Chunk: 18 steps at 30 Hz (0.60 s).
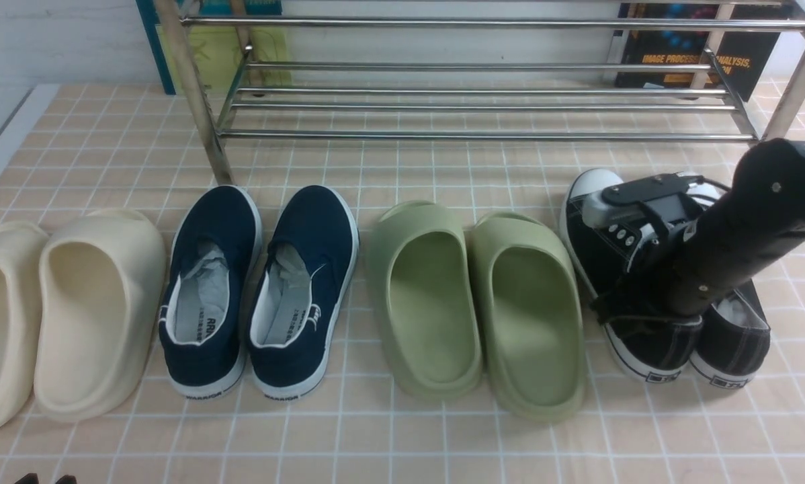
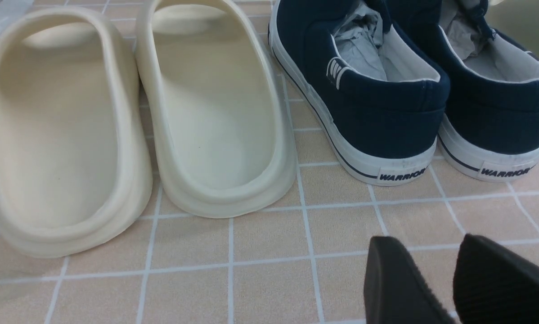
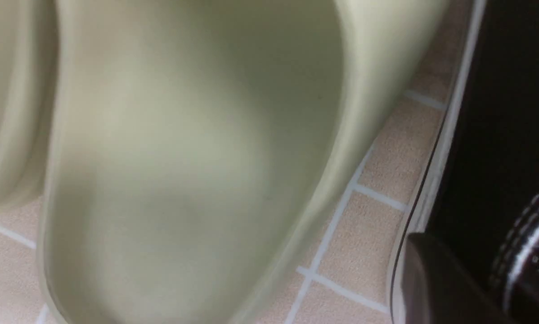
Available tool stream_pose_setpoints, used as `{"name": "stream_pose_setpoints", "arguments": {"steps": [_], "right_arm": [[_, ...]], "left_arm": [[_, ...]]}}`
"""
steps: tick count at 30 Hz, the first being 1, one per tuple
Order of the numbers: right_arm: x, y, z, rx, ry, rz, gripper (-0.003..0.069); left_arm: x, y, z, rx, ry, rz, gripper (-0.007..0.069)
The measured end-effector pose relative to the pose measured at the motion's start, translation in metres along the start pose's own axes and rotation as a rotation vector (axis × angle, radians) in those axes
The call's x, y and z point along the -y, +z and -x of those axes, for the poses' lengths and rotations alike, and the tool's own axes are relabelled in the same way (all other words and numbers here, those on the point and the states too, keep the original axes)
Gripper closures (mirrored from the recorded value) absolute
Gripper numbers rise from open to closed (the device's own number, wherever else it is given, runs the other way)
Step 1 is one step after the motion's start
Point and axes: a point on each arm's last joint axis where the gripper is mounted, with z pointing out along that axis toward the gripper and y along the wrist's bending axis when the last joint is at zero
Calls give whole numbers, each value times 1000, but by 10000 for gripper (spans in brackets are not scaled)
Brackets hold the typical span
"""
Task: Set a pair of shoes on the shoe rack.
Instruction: Use the right arm to grab the shoe closest to it, then use the right arm to put a shoe into the shoe rack
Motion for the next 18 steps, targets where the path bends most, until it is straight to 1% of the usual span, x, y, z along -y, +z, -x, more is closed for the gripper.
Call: {"name": "stream_pose_setpoints", "arguments": {"steps": [1,2,5,11,14,18], "right_arm": [[-1,-3,1,-3,-2,3,652],[-2,-6,3,1,-4,6,657],[-7,-28,13,22,-18,22,657],[-12,-63,45,171,-50,16,651],[-10,-60,56,207,-71,-8,652],[0,-38,82,238,-93,-50,652]], "left_arm": [[0,0,0,0,0,0,385],[0,0,0,0,0,0,385],[0,0,0,0,0,0,385],[0,0,0,0,0,0,385],[0,0,0,0,0,0,385],[0,0,0,0,0,0,385]]}}
